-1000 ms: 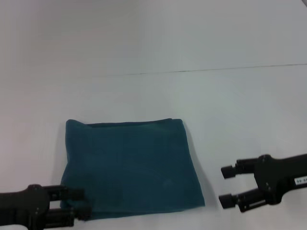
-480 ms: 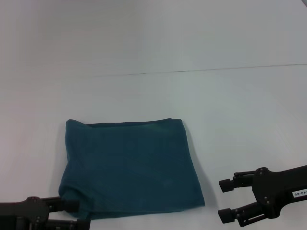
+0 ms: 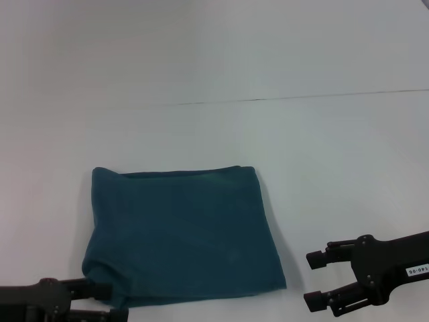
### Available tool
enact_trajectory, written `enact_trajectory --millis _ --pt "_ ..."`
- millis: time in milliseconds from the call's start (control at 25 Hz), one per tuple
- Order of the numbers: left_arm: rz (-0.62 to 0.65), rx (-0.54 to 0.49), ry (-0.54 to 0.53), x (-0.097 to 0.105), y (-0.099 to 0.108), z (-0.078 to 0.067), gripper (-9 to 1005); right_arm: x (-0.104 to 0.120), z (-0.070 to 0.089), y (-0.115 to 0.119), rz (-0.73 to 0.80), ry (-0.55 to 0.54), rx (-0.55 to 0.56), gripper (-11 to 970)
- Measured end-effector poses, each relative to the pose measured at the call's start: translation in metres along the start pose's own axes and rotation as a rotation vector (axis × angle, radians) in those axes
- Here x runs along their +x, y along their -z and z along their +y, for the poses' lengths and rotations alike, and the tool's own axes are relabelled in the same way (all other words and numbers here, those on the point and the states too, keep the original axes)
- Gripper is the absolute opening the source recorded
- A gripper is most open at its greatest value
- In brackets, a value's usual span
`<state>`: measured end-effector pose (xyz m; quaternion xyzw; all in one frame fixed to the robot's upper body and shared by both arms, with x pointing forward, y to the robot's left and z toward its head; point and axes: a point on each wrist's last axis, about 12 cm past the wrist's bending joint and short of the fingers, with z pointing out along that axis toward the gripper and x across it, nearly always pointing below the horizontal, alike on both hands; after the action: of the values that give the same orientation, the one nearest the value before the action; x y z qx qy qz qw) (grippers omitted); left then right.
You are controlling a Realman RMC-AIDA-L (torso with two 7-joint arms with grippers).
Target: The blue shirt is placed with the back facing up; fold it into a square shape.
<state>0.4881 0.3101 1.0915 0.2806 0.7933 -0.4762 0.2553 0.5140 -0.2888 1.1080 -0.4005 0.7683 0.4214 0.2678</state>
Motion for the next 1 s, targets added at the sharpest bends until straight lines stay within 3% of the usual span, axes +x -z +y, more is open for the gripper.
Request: enact_trajectory --millis 1000 --pt "0.040 -0.021 0.014 0.0040 -0.0011 0.0025 921 0.0032 -0.0010 -0.0027 0.003 -0.012 0.001 945"
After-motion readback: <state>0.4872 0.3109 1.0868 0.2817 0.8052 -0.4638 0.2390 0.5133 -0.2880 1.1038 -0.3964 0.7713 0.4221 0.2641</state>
